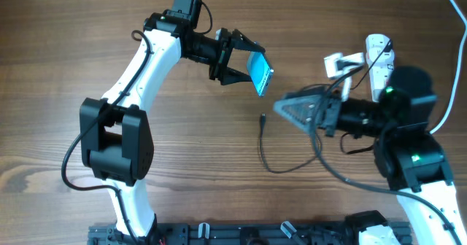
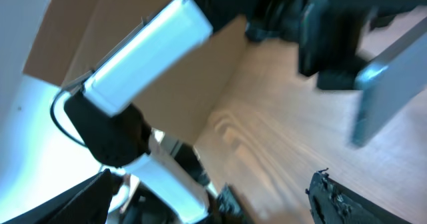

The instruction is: Plug charger to phone and switch on socket

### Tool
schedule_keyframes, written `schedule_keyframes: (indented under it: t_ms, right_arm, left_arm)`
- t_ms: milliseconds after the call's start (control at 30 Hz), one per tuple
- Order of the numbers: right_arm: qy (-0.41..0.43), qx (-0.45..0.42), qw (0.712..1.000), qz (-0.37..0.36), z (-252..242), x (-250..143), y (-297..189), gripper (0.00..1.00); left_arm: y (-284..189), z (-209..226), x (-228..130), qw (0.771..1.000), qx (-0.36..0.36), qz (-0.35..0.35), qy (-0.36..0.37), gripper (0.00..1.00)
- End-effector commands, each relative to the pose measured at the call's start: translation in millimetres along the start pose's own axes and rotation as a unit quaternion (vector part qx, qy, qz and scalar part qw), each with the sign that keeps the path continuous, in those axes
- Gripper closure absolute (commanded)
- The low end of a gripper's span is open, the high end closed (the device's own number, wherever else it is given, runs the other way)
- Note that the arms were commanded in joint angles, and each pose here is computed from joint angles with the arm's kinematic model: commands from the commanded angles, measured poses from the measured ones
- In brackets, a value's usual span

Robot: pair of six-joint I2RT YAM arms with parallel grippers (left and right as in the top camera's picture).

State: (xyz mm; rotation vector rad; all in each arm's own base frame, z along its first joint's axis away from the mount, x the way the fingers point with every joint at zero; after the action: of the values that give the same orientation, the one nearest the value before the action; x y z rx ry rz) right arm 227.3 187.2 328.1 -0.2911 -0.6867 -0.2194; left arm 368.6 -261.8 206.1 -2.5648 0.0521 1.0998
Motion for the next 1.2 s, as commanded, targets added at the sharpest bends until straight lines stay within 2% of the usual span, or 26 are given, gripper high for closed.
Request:
schedule_keyframes:
  t_ms: [0,133,300,467,600,667,767,967,1067,1167]
  right_arm:
    - [-0.012,-0.191,0.981,-0.028,-22.5,9.4,5.9,0.06]
    - [-0.038,-0.369,0.929,0.013,-35.6,16.7,-1.2,0.05]
    - [-0.057,-0.476,0.877,0.038,-45.4,28.5,17.8,0.05]
    - [-0.029,-0.55,0.834,0.009,-76.1,21.6,44.4,0.05]
    - [-0.03,-0.553,0.833,0.004,-86.6,26.2,55.5,0.1]
    - [-0.028,-0.554,0.832,0.004,-89.5,27.0,56.6,0.22]
    - [-0.021,-0.552,0.833,0.005,-92.4,27.8,55.5,0.23]
    - [0.002,-0.481,0.876,0.039,-93.1,29.0,70.9,0.24]
    - [0.003,-0.47,0.882,0.043,-91.4,28.8,74.3,0.32]
    - [0.004,-0.473,0.88,0.047,-94.6,26.6,75.5,0.35]
  left_arm:
    - [-7.5,-13.3,-16.1,1.0,-0.017,0.014,0.012,0.32]
    - [-7.3,-13.3,-16.0,1.0,-0.017,0.014,0.012,0.32]
    - [-7.3,-13.1,-15.6,1.0,-0.016,0.013,0.01,0.32]
    - [-7.3,-13.1,-15.9,1.0,-0.016,0.014,-0.011,0.32]
    - [-7.5,-14.6,-19.5,0.999,-0.021,0.025,-0.011,0.32]
    - [-7.6,-15.4,-21.5,0.999,-0.023,0.031,-0.011,0.32]
    - [-7.7,-15.9,-22.5,0.999,-0.025,0.034,-0.01,0.32]
    - [-8.0,-18.0,-24.1,0.999,-0.029,0.04,-0.004,0.32]
    - [-8.0,-18.0,-24.2,0.999,-0.029,0.041,-0.007,0.32]
    - [-8.2,-19.0,-25.9,0.998,-0.031,0.046,-0.009,0.32]
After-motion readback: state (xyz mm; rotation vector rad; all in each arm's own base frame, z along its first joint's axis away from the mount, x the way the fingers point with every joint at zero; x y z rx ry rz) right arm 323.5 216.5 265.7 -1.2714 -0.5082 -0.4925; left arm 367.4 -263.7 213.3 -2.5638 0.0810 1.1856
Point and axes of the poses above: each gripper's point midway between its finger pads, its own y axis out along the fingers, its own z axis along the line the jaws close on, x = y × z, the point moved 1 cm from there along -y, back along the fingers, and after that the axes turned 9 degrees about -y, right-handed, at the moved point
